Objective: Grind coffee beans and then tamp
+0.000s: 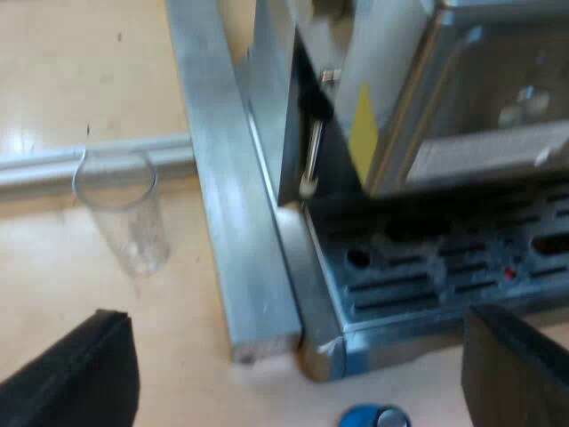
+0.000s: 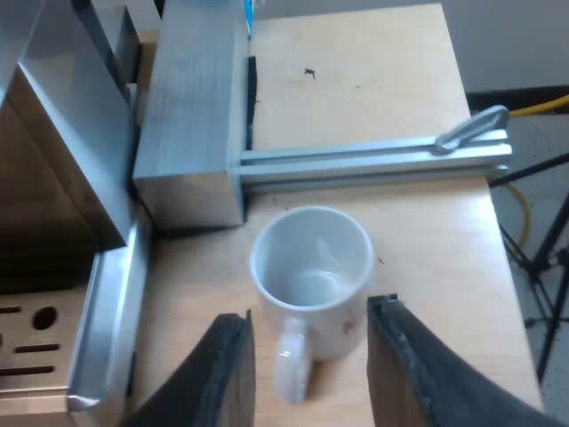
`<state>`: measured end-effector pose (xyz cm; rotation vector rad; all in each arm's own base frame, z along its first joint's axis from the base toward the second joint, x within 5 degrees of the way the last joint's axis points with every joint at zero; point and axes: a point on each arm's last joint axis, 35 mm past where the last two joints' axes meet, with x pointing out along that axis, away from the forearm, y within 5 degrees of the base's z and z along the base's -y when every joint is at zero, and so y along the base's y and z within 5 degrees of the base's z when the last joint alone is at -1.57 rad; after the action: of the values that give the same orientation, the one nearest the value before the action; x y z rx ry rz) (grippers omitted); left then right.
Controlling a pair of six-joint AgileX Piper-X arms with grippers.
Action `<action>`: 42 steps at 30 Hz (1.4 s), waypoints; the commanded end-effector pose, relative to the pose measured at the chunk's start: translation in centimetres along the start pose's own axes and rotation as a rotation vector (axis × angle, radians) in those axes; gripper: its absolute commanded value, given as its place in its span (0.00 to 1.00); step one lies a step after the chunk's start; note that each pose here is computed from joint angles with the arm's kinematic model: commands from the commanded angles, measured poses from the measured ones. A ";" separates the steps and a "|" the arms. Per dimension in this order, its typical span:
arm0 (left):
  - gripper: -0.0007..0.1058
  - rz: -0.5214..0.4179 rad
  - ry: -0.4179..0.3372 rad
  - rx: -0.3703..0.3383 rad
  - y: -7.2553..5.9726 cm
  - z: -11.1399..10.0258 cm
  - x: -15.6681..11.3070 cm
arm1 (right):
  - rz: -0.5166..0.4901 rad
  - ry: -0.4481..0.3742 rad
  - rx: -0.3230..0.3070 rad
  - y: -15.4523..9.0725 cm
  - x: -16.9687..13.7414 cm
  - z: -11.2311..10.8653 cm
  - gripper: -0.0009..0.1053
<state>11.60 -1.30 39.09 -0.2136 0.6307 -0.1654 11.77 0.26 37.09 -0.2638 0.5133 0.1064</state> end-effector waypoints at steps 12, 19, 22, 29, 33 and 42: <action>0.72 -0.019 -0.256 0.062 -0.6 -3.1 -7.6 | -0.078 -0.272 -0.058 0.6 -7.8 -1.5 0.32; 0.72 -0.017 -0.256 0.081 -0.4 -5.5 -8.5 | -0.104 -0.355 -0.060 1.5 -11.1 -3.6 0.32; 0.72 -0.016 -0.249 0.080 -0.1 -6.7 -8.5 | -0.110 -0.371 -0.061 1.9 -12.2 -4.6 0.32; 0.72 -0.030 -0.333 0.093 0.2 -9.4 -9.8 | -0.121 -0.406 -0.065 2.4 -13.4 -5.8 0.32; 0.72 -0.037 -0.376 0.102 0.2 -10.4 -10.6 | -0.102 -0.378 -0.064 2.5 -13.6 -6.1 0.32; 0.72 0.016 -0.217 0.090 0.7 -12.1 -10.2 | -0.082 -0.380 -0.067 2.6 -13.6 -6.1 0.32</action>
<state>-3.77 -0.27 35.46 -0.1397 0.3570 -0.1770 -3.50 0.58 37.83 -0.3149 0.1252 0.0867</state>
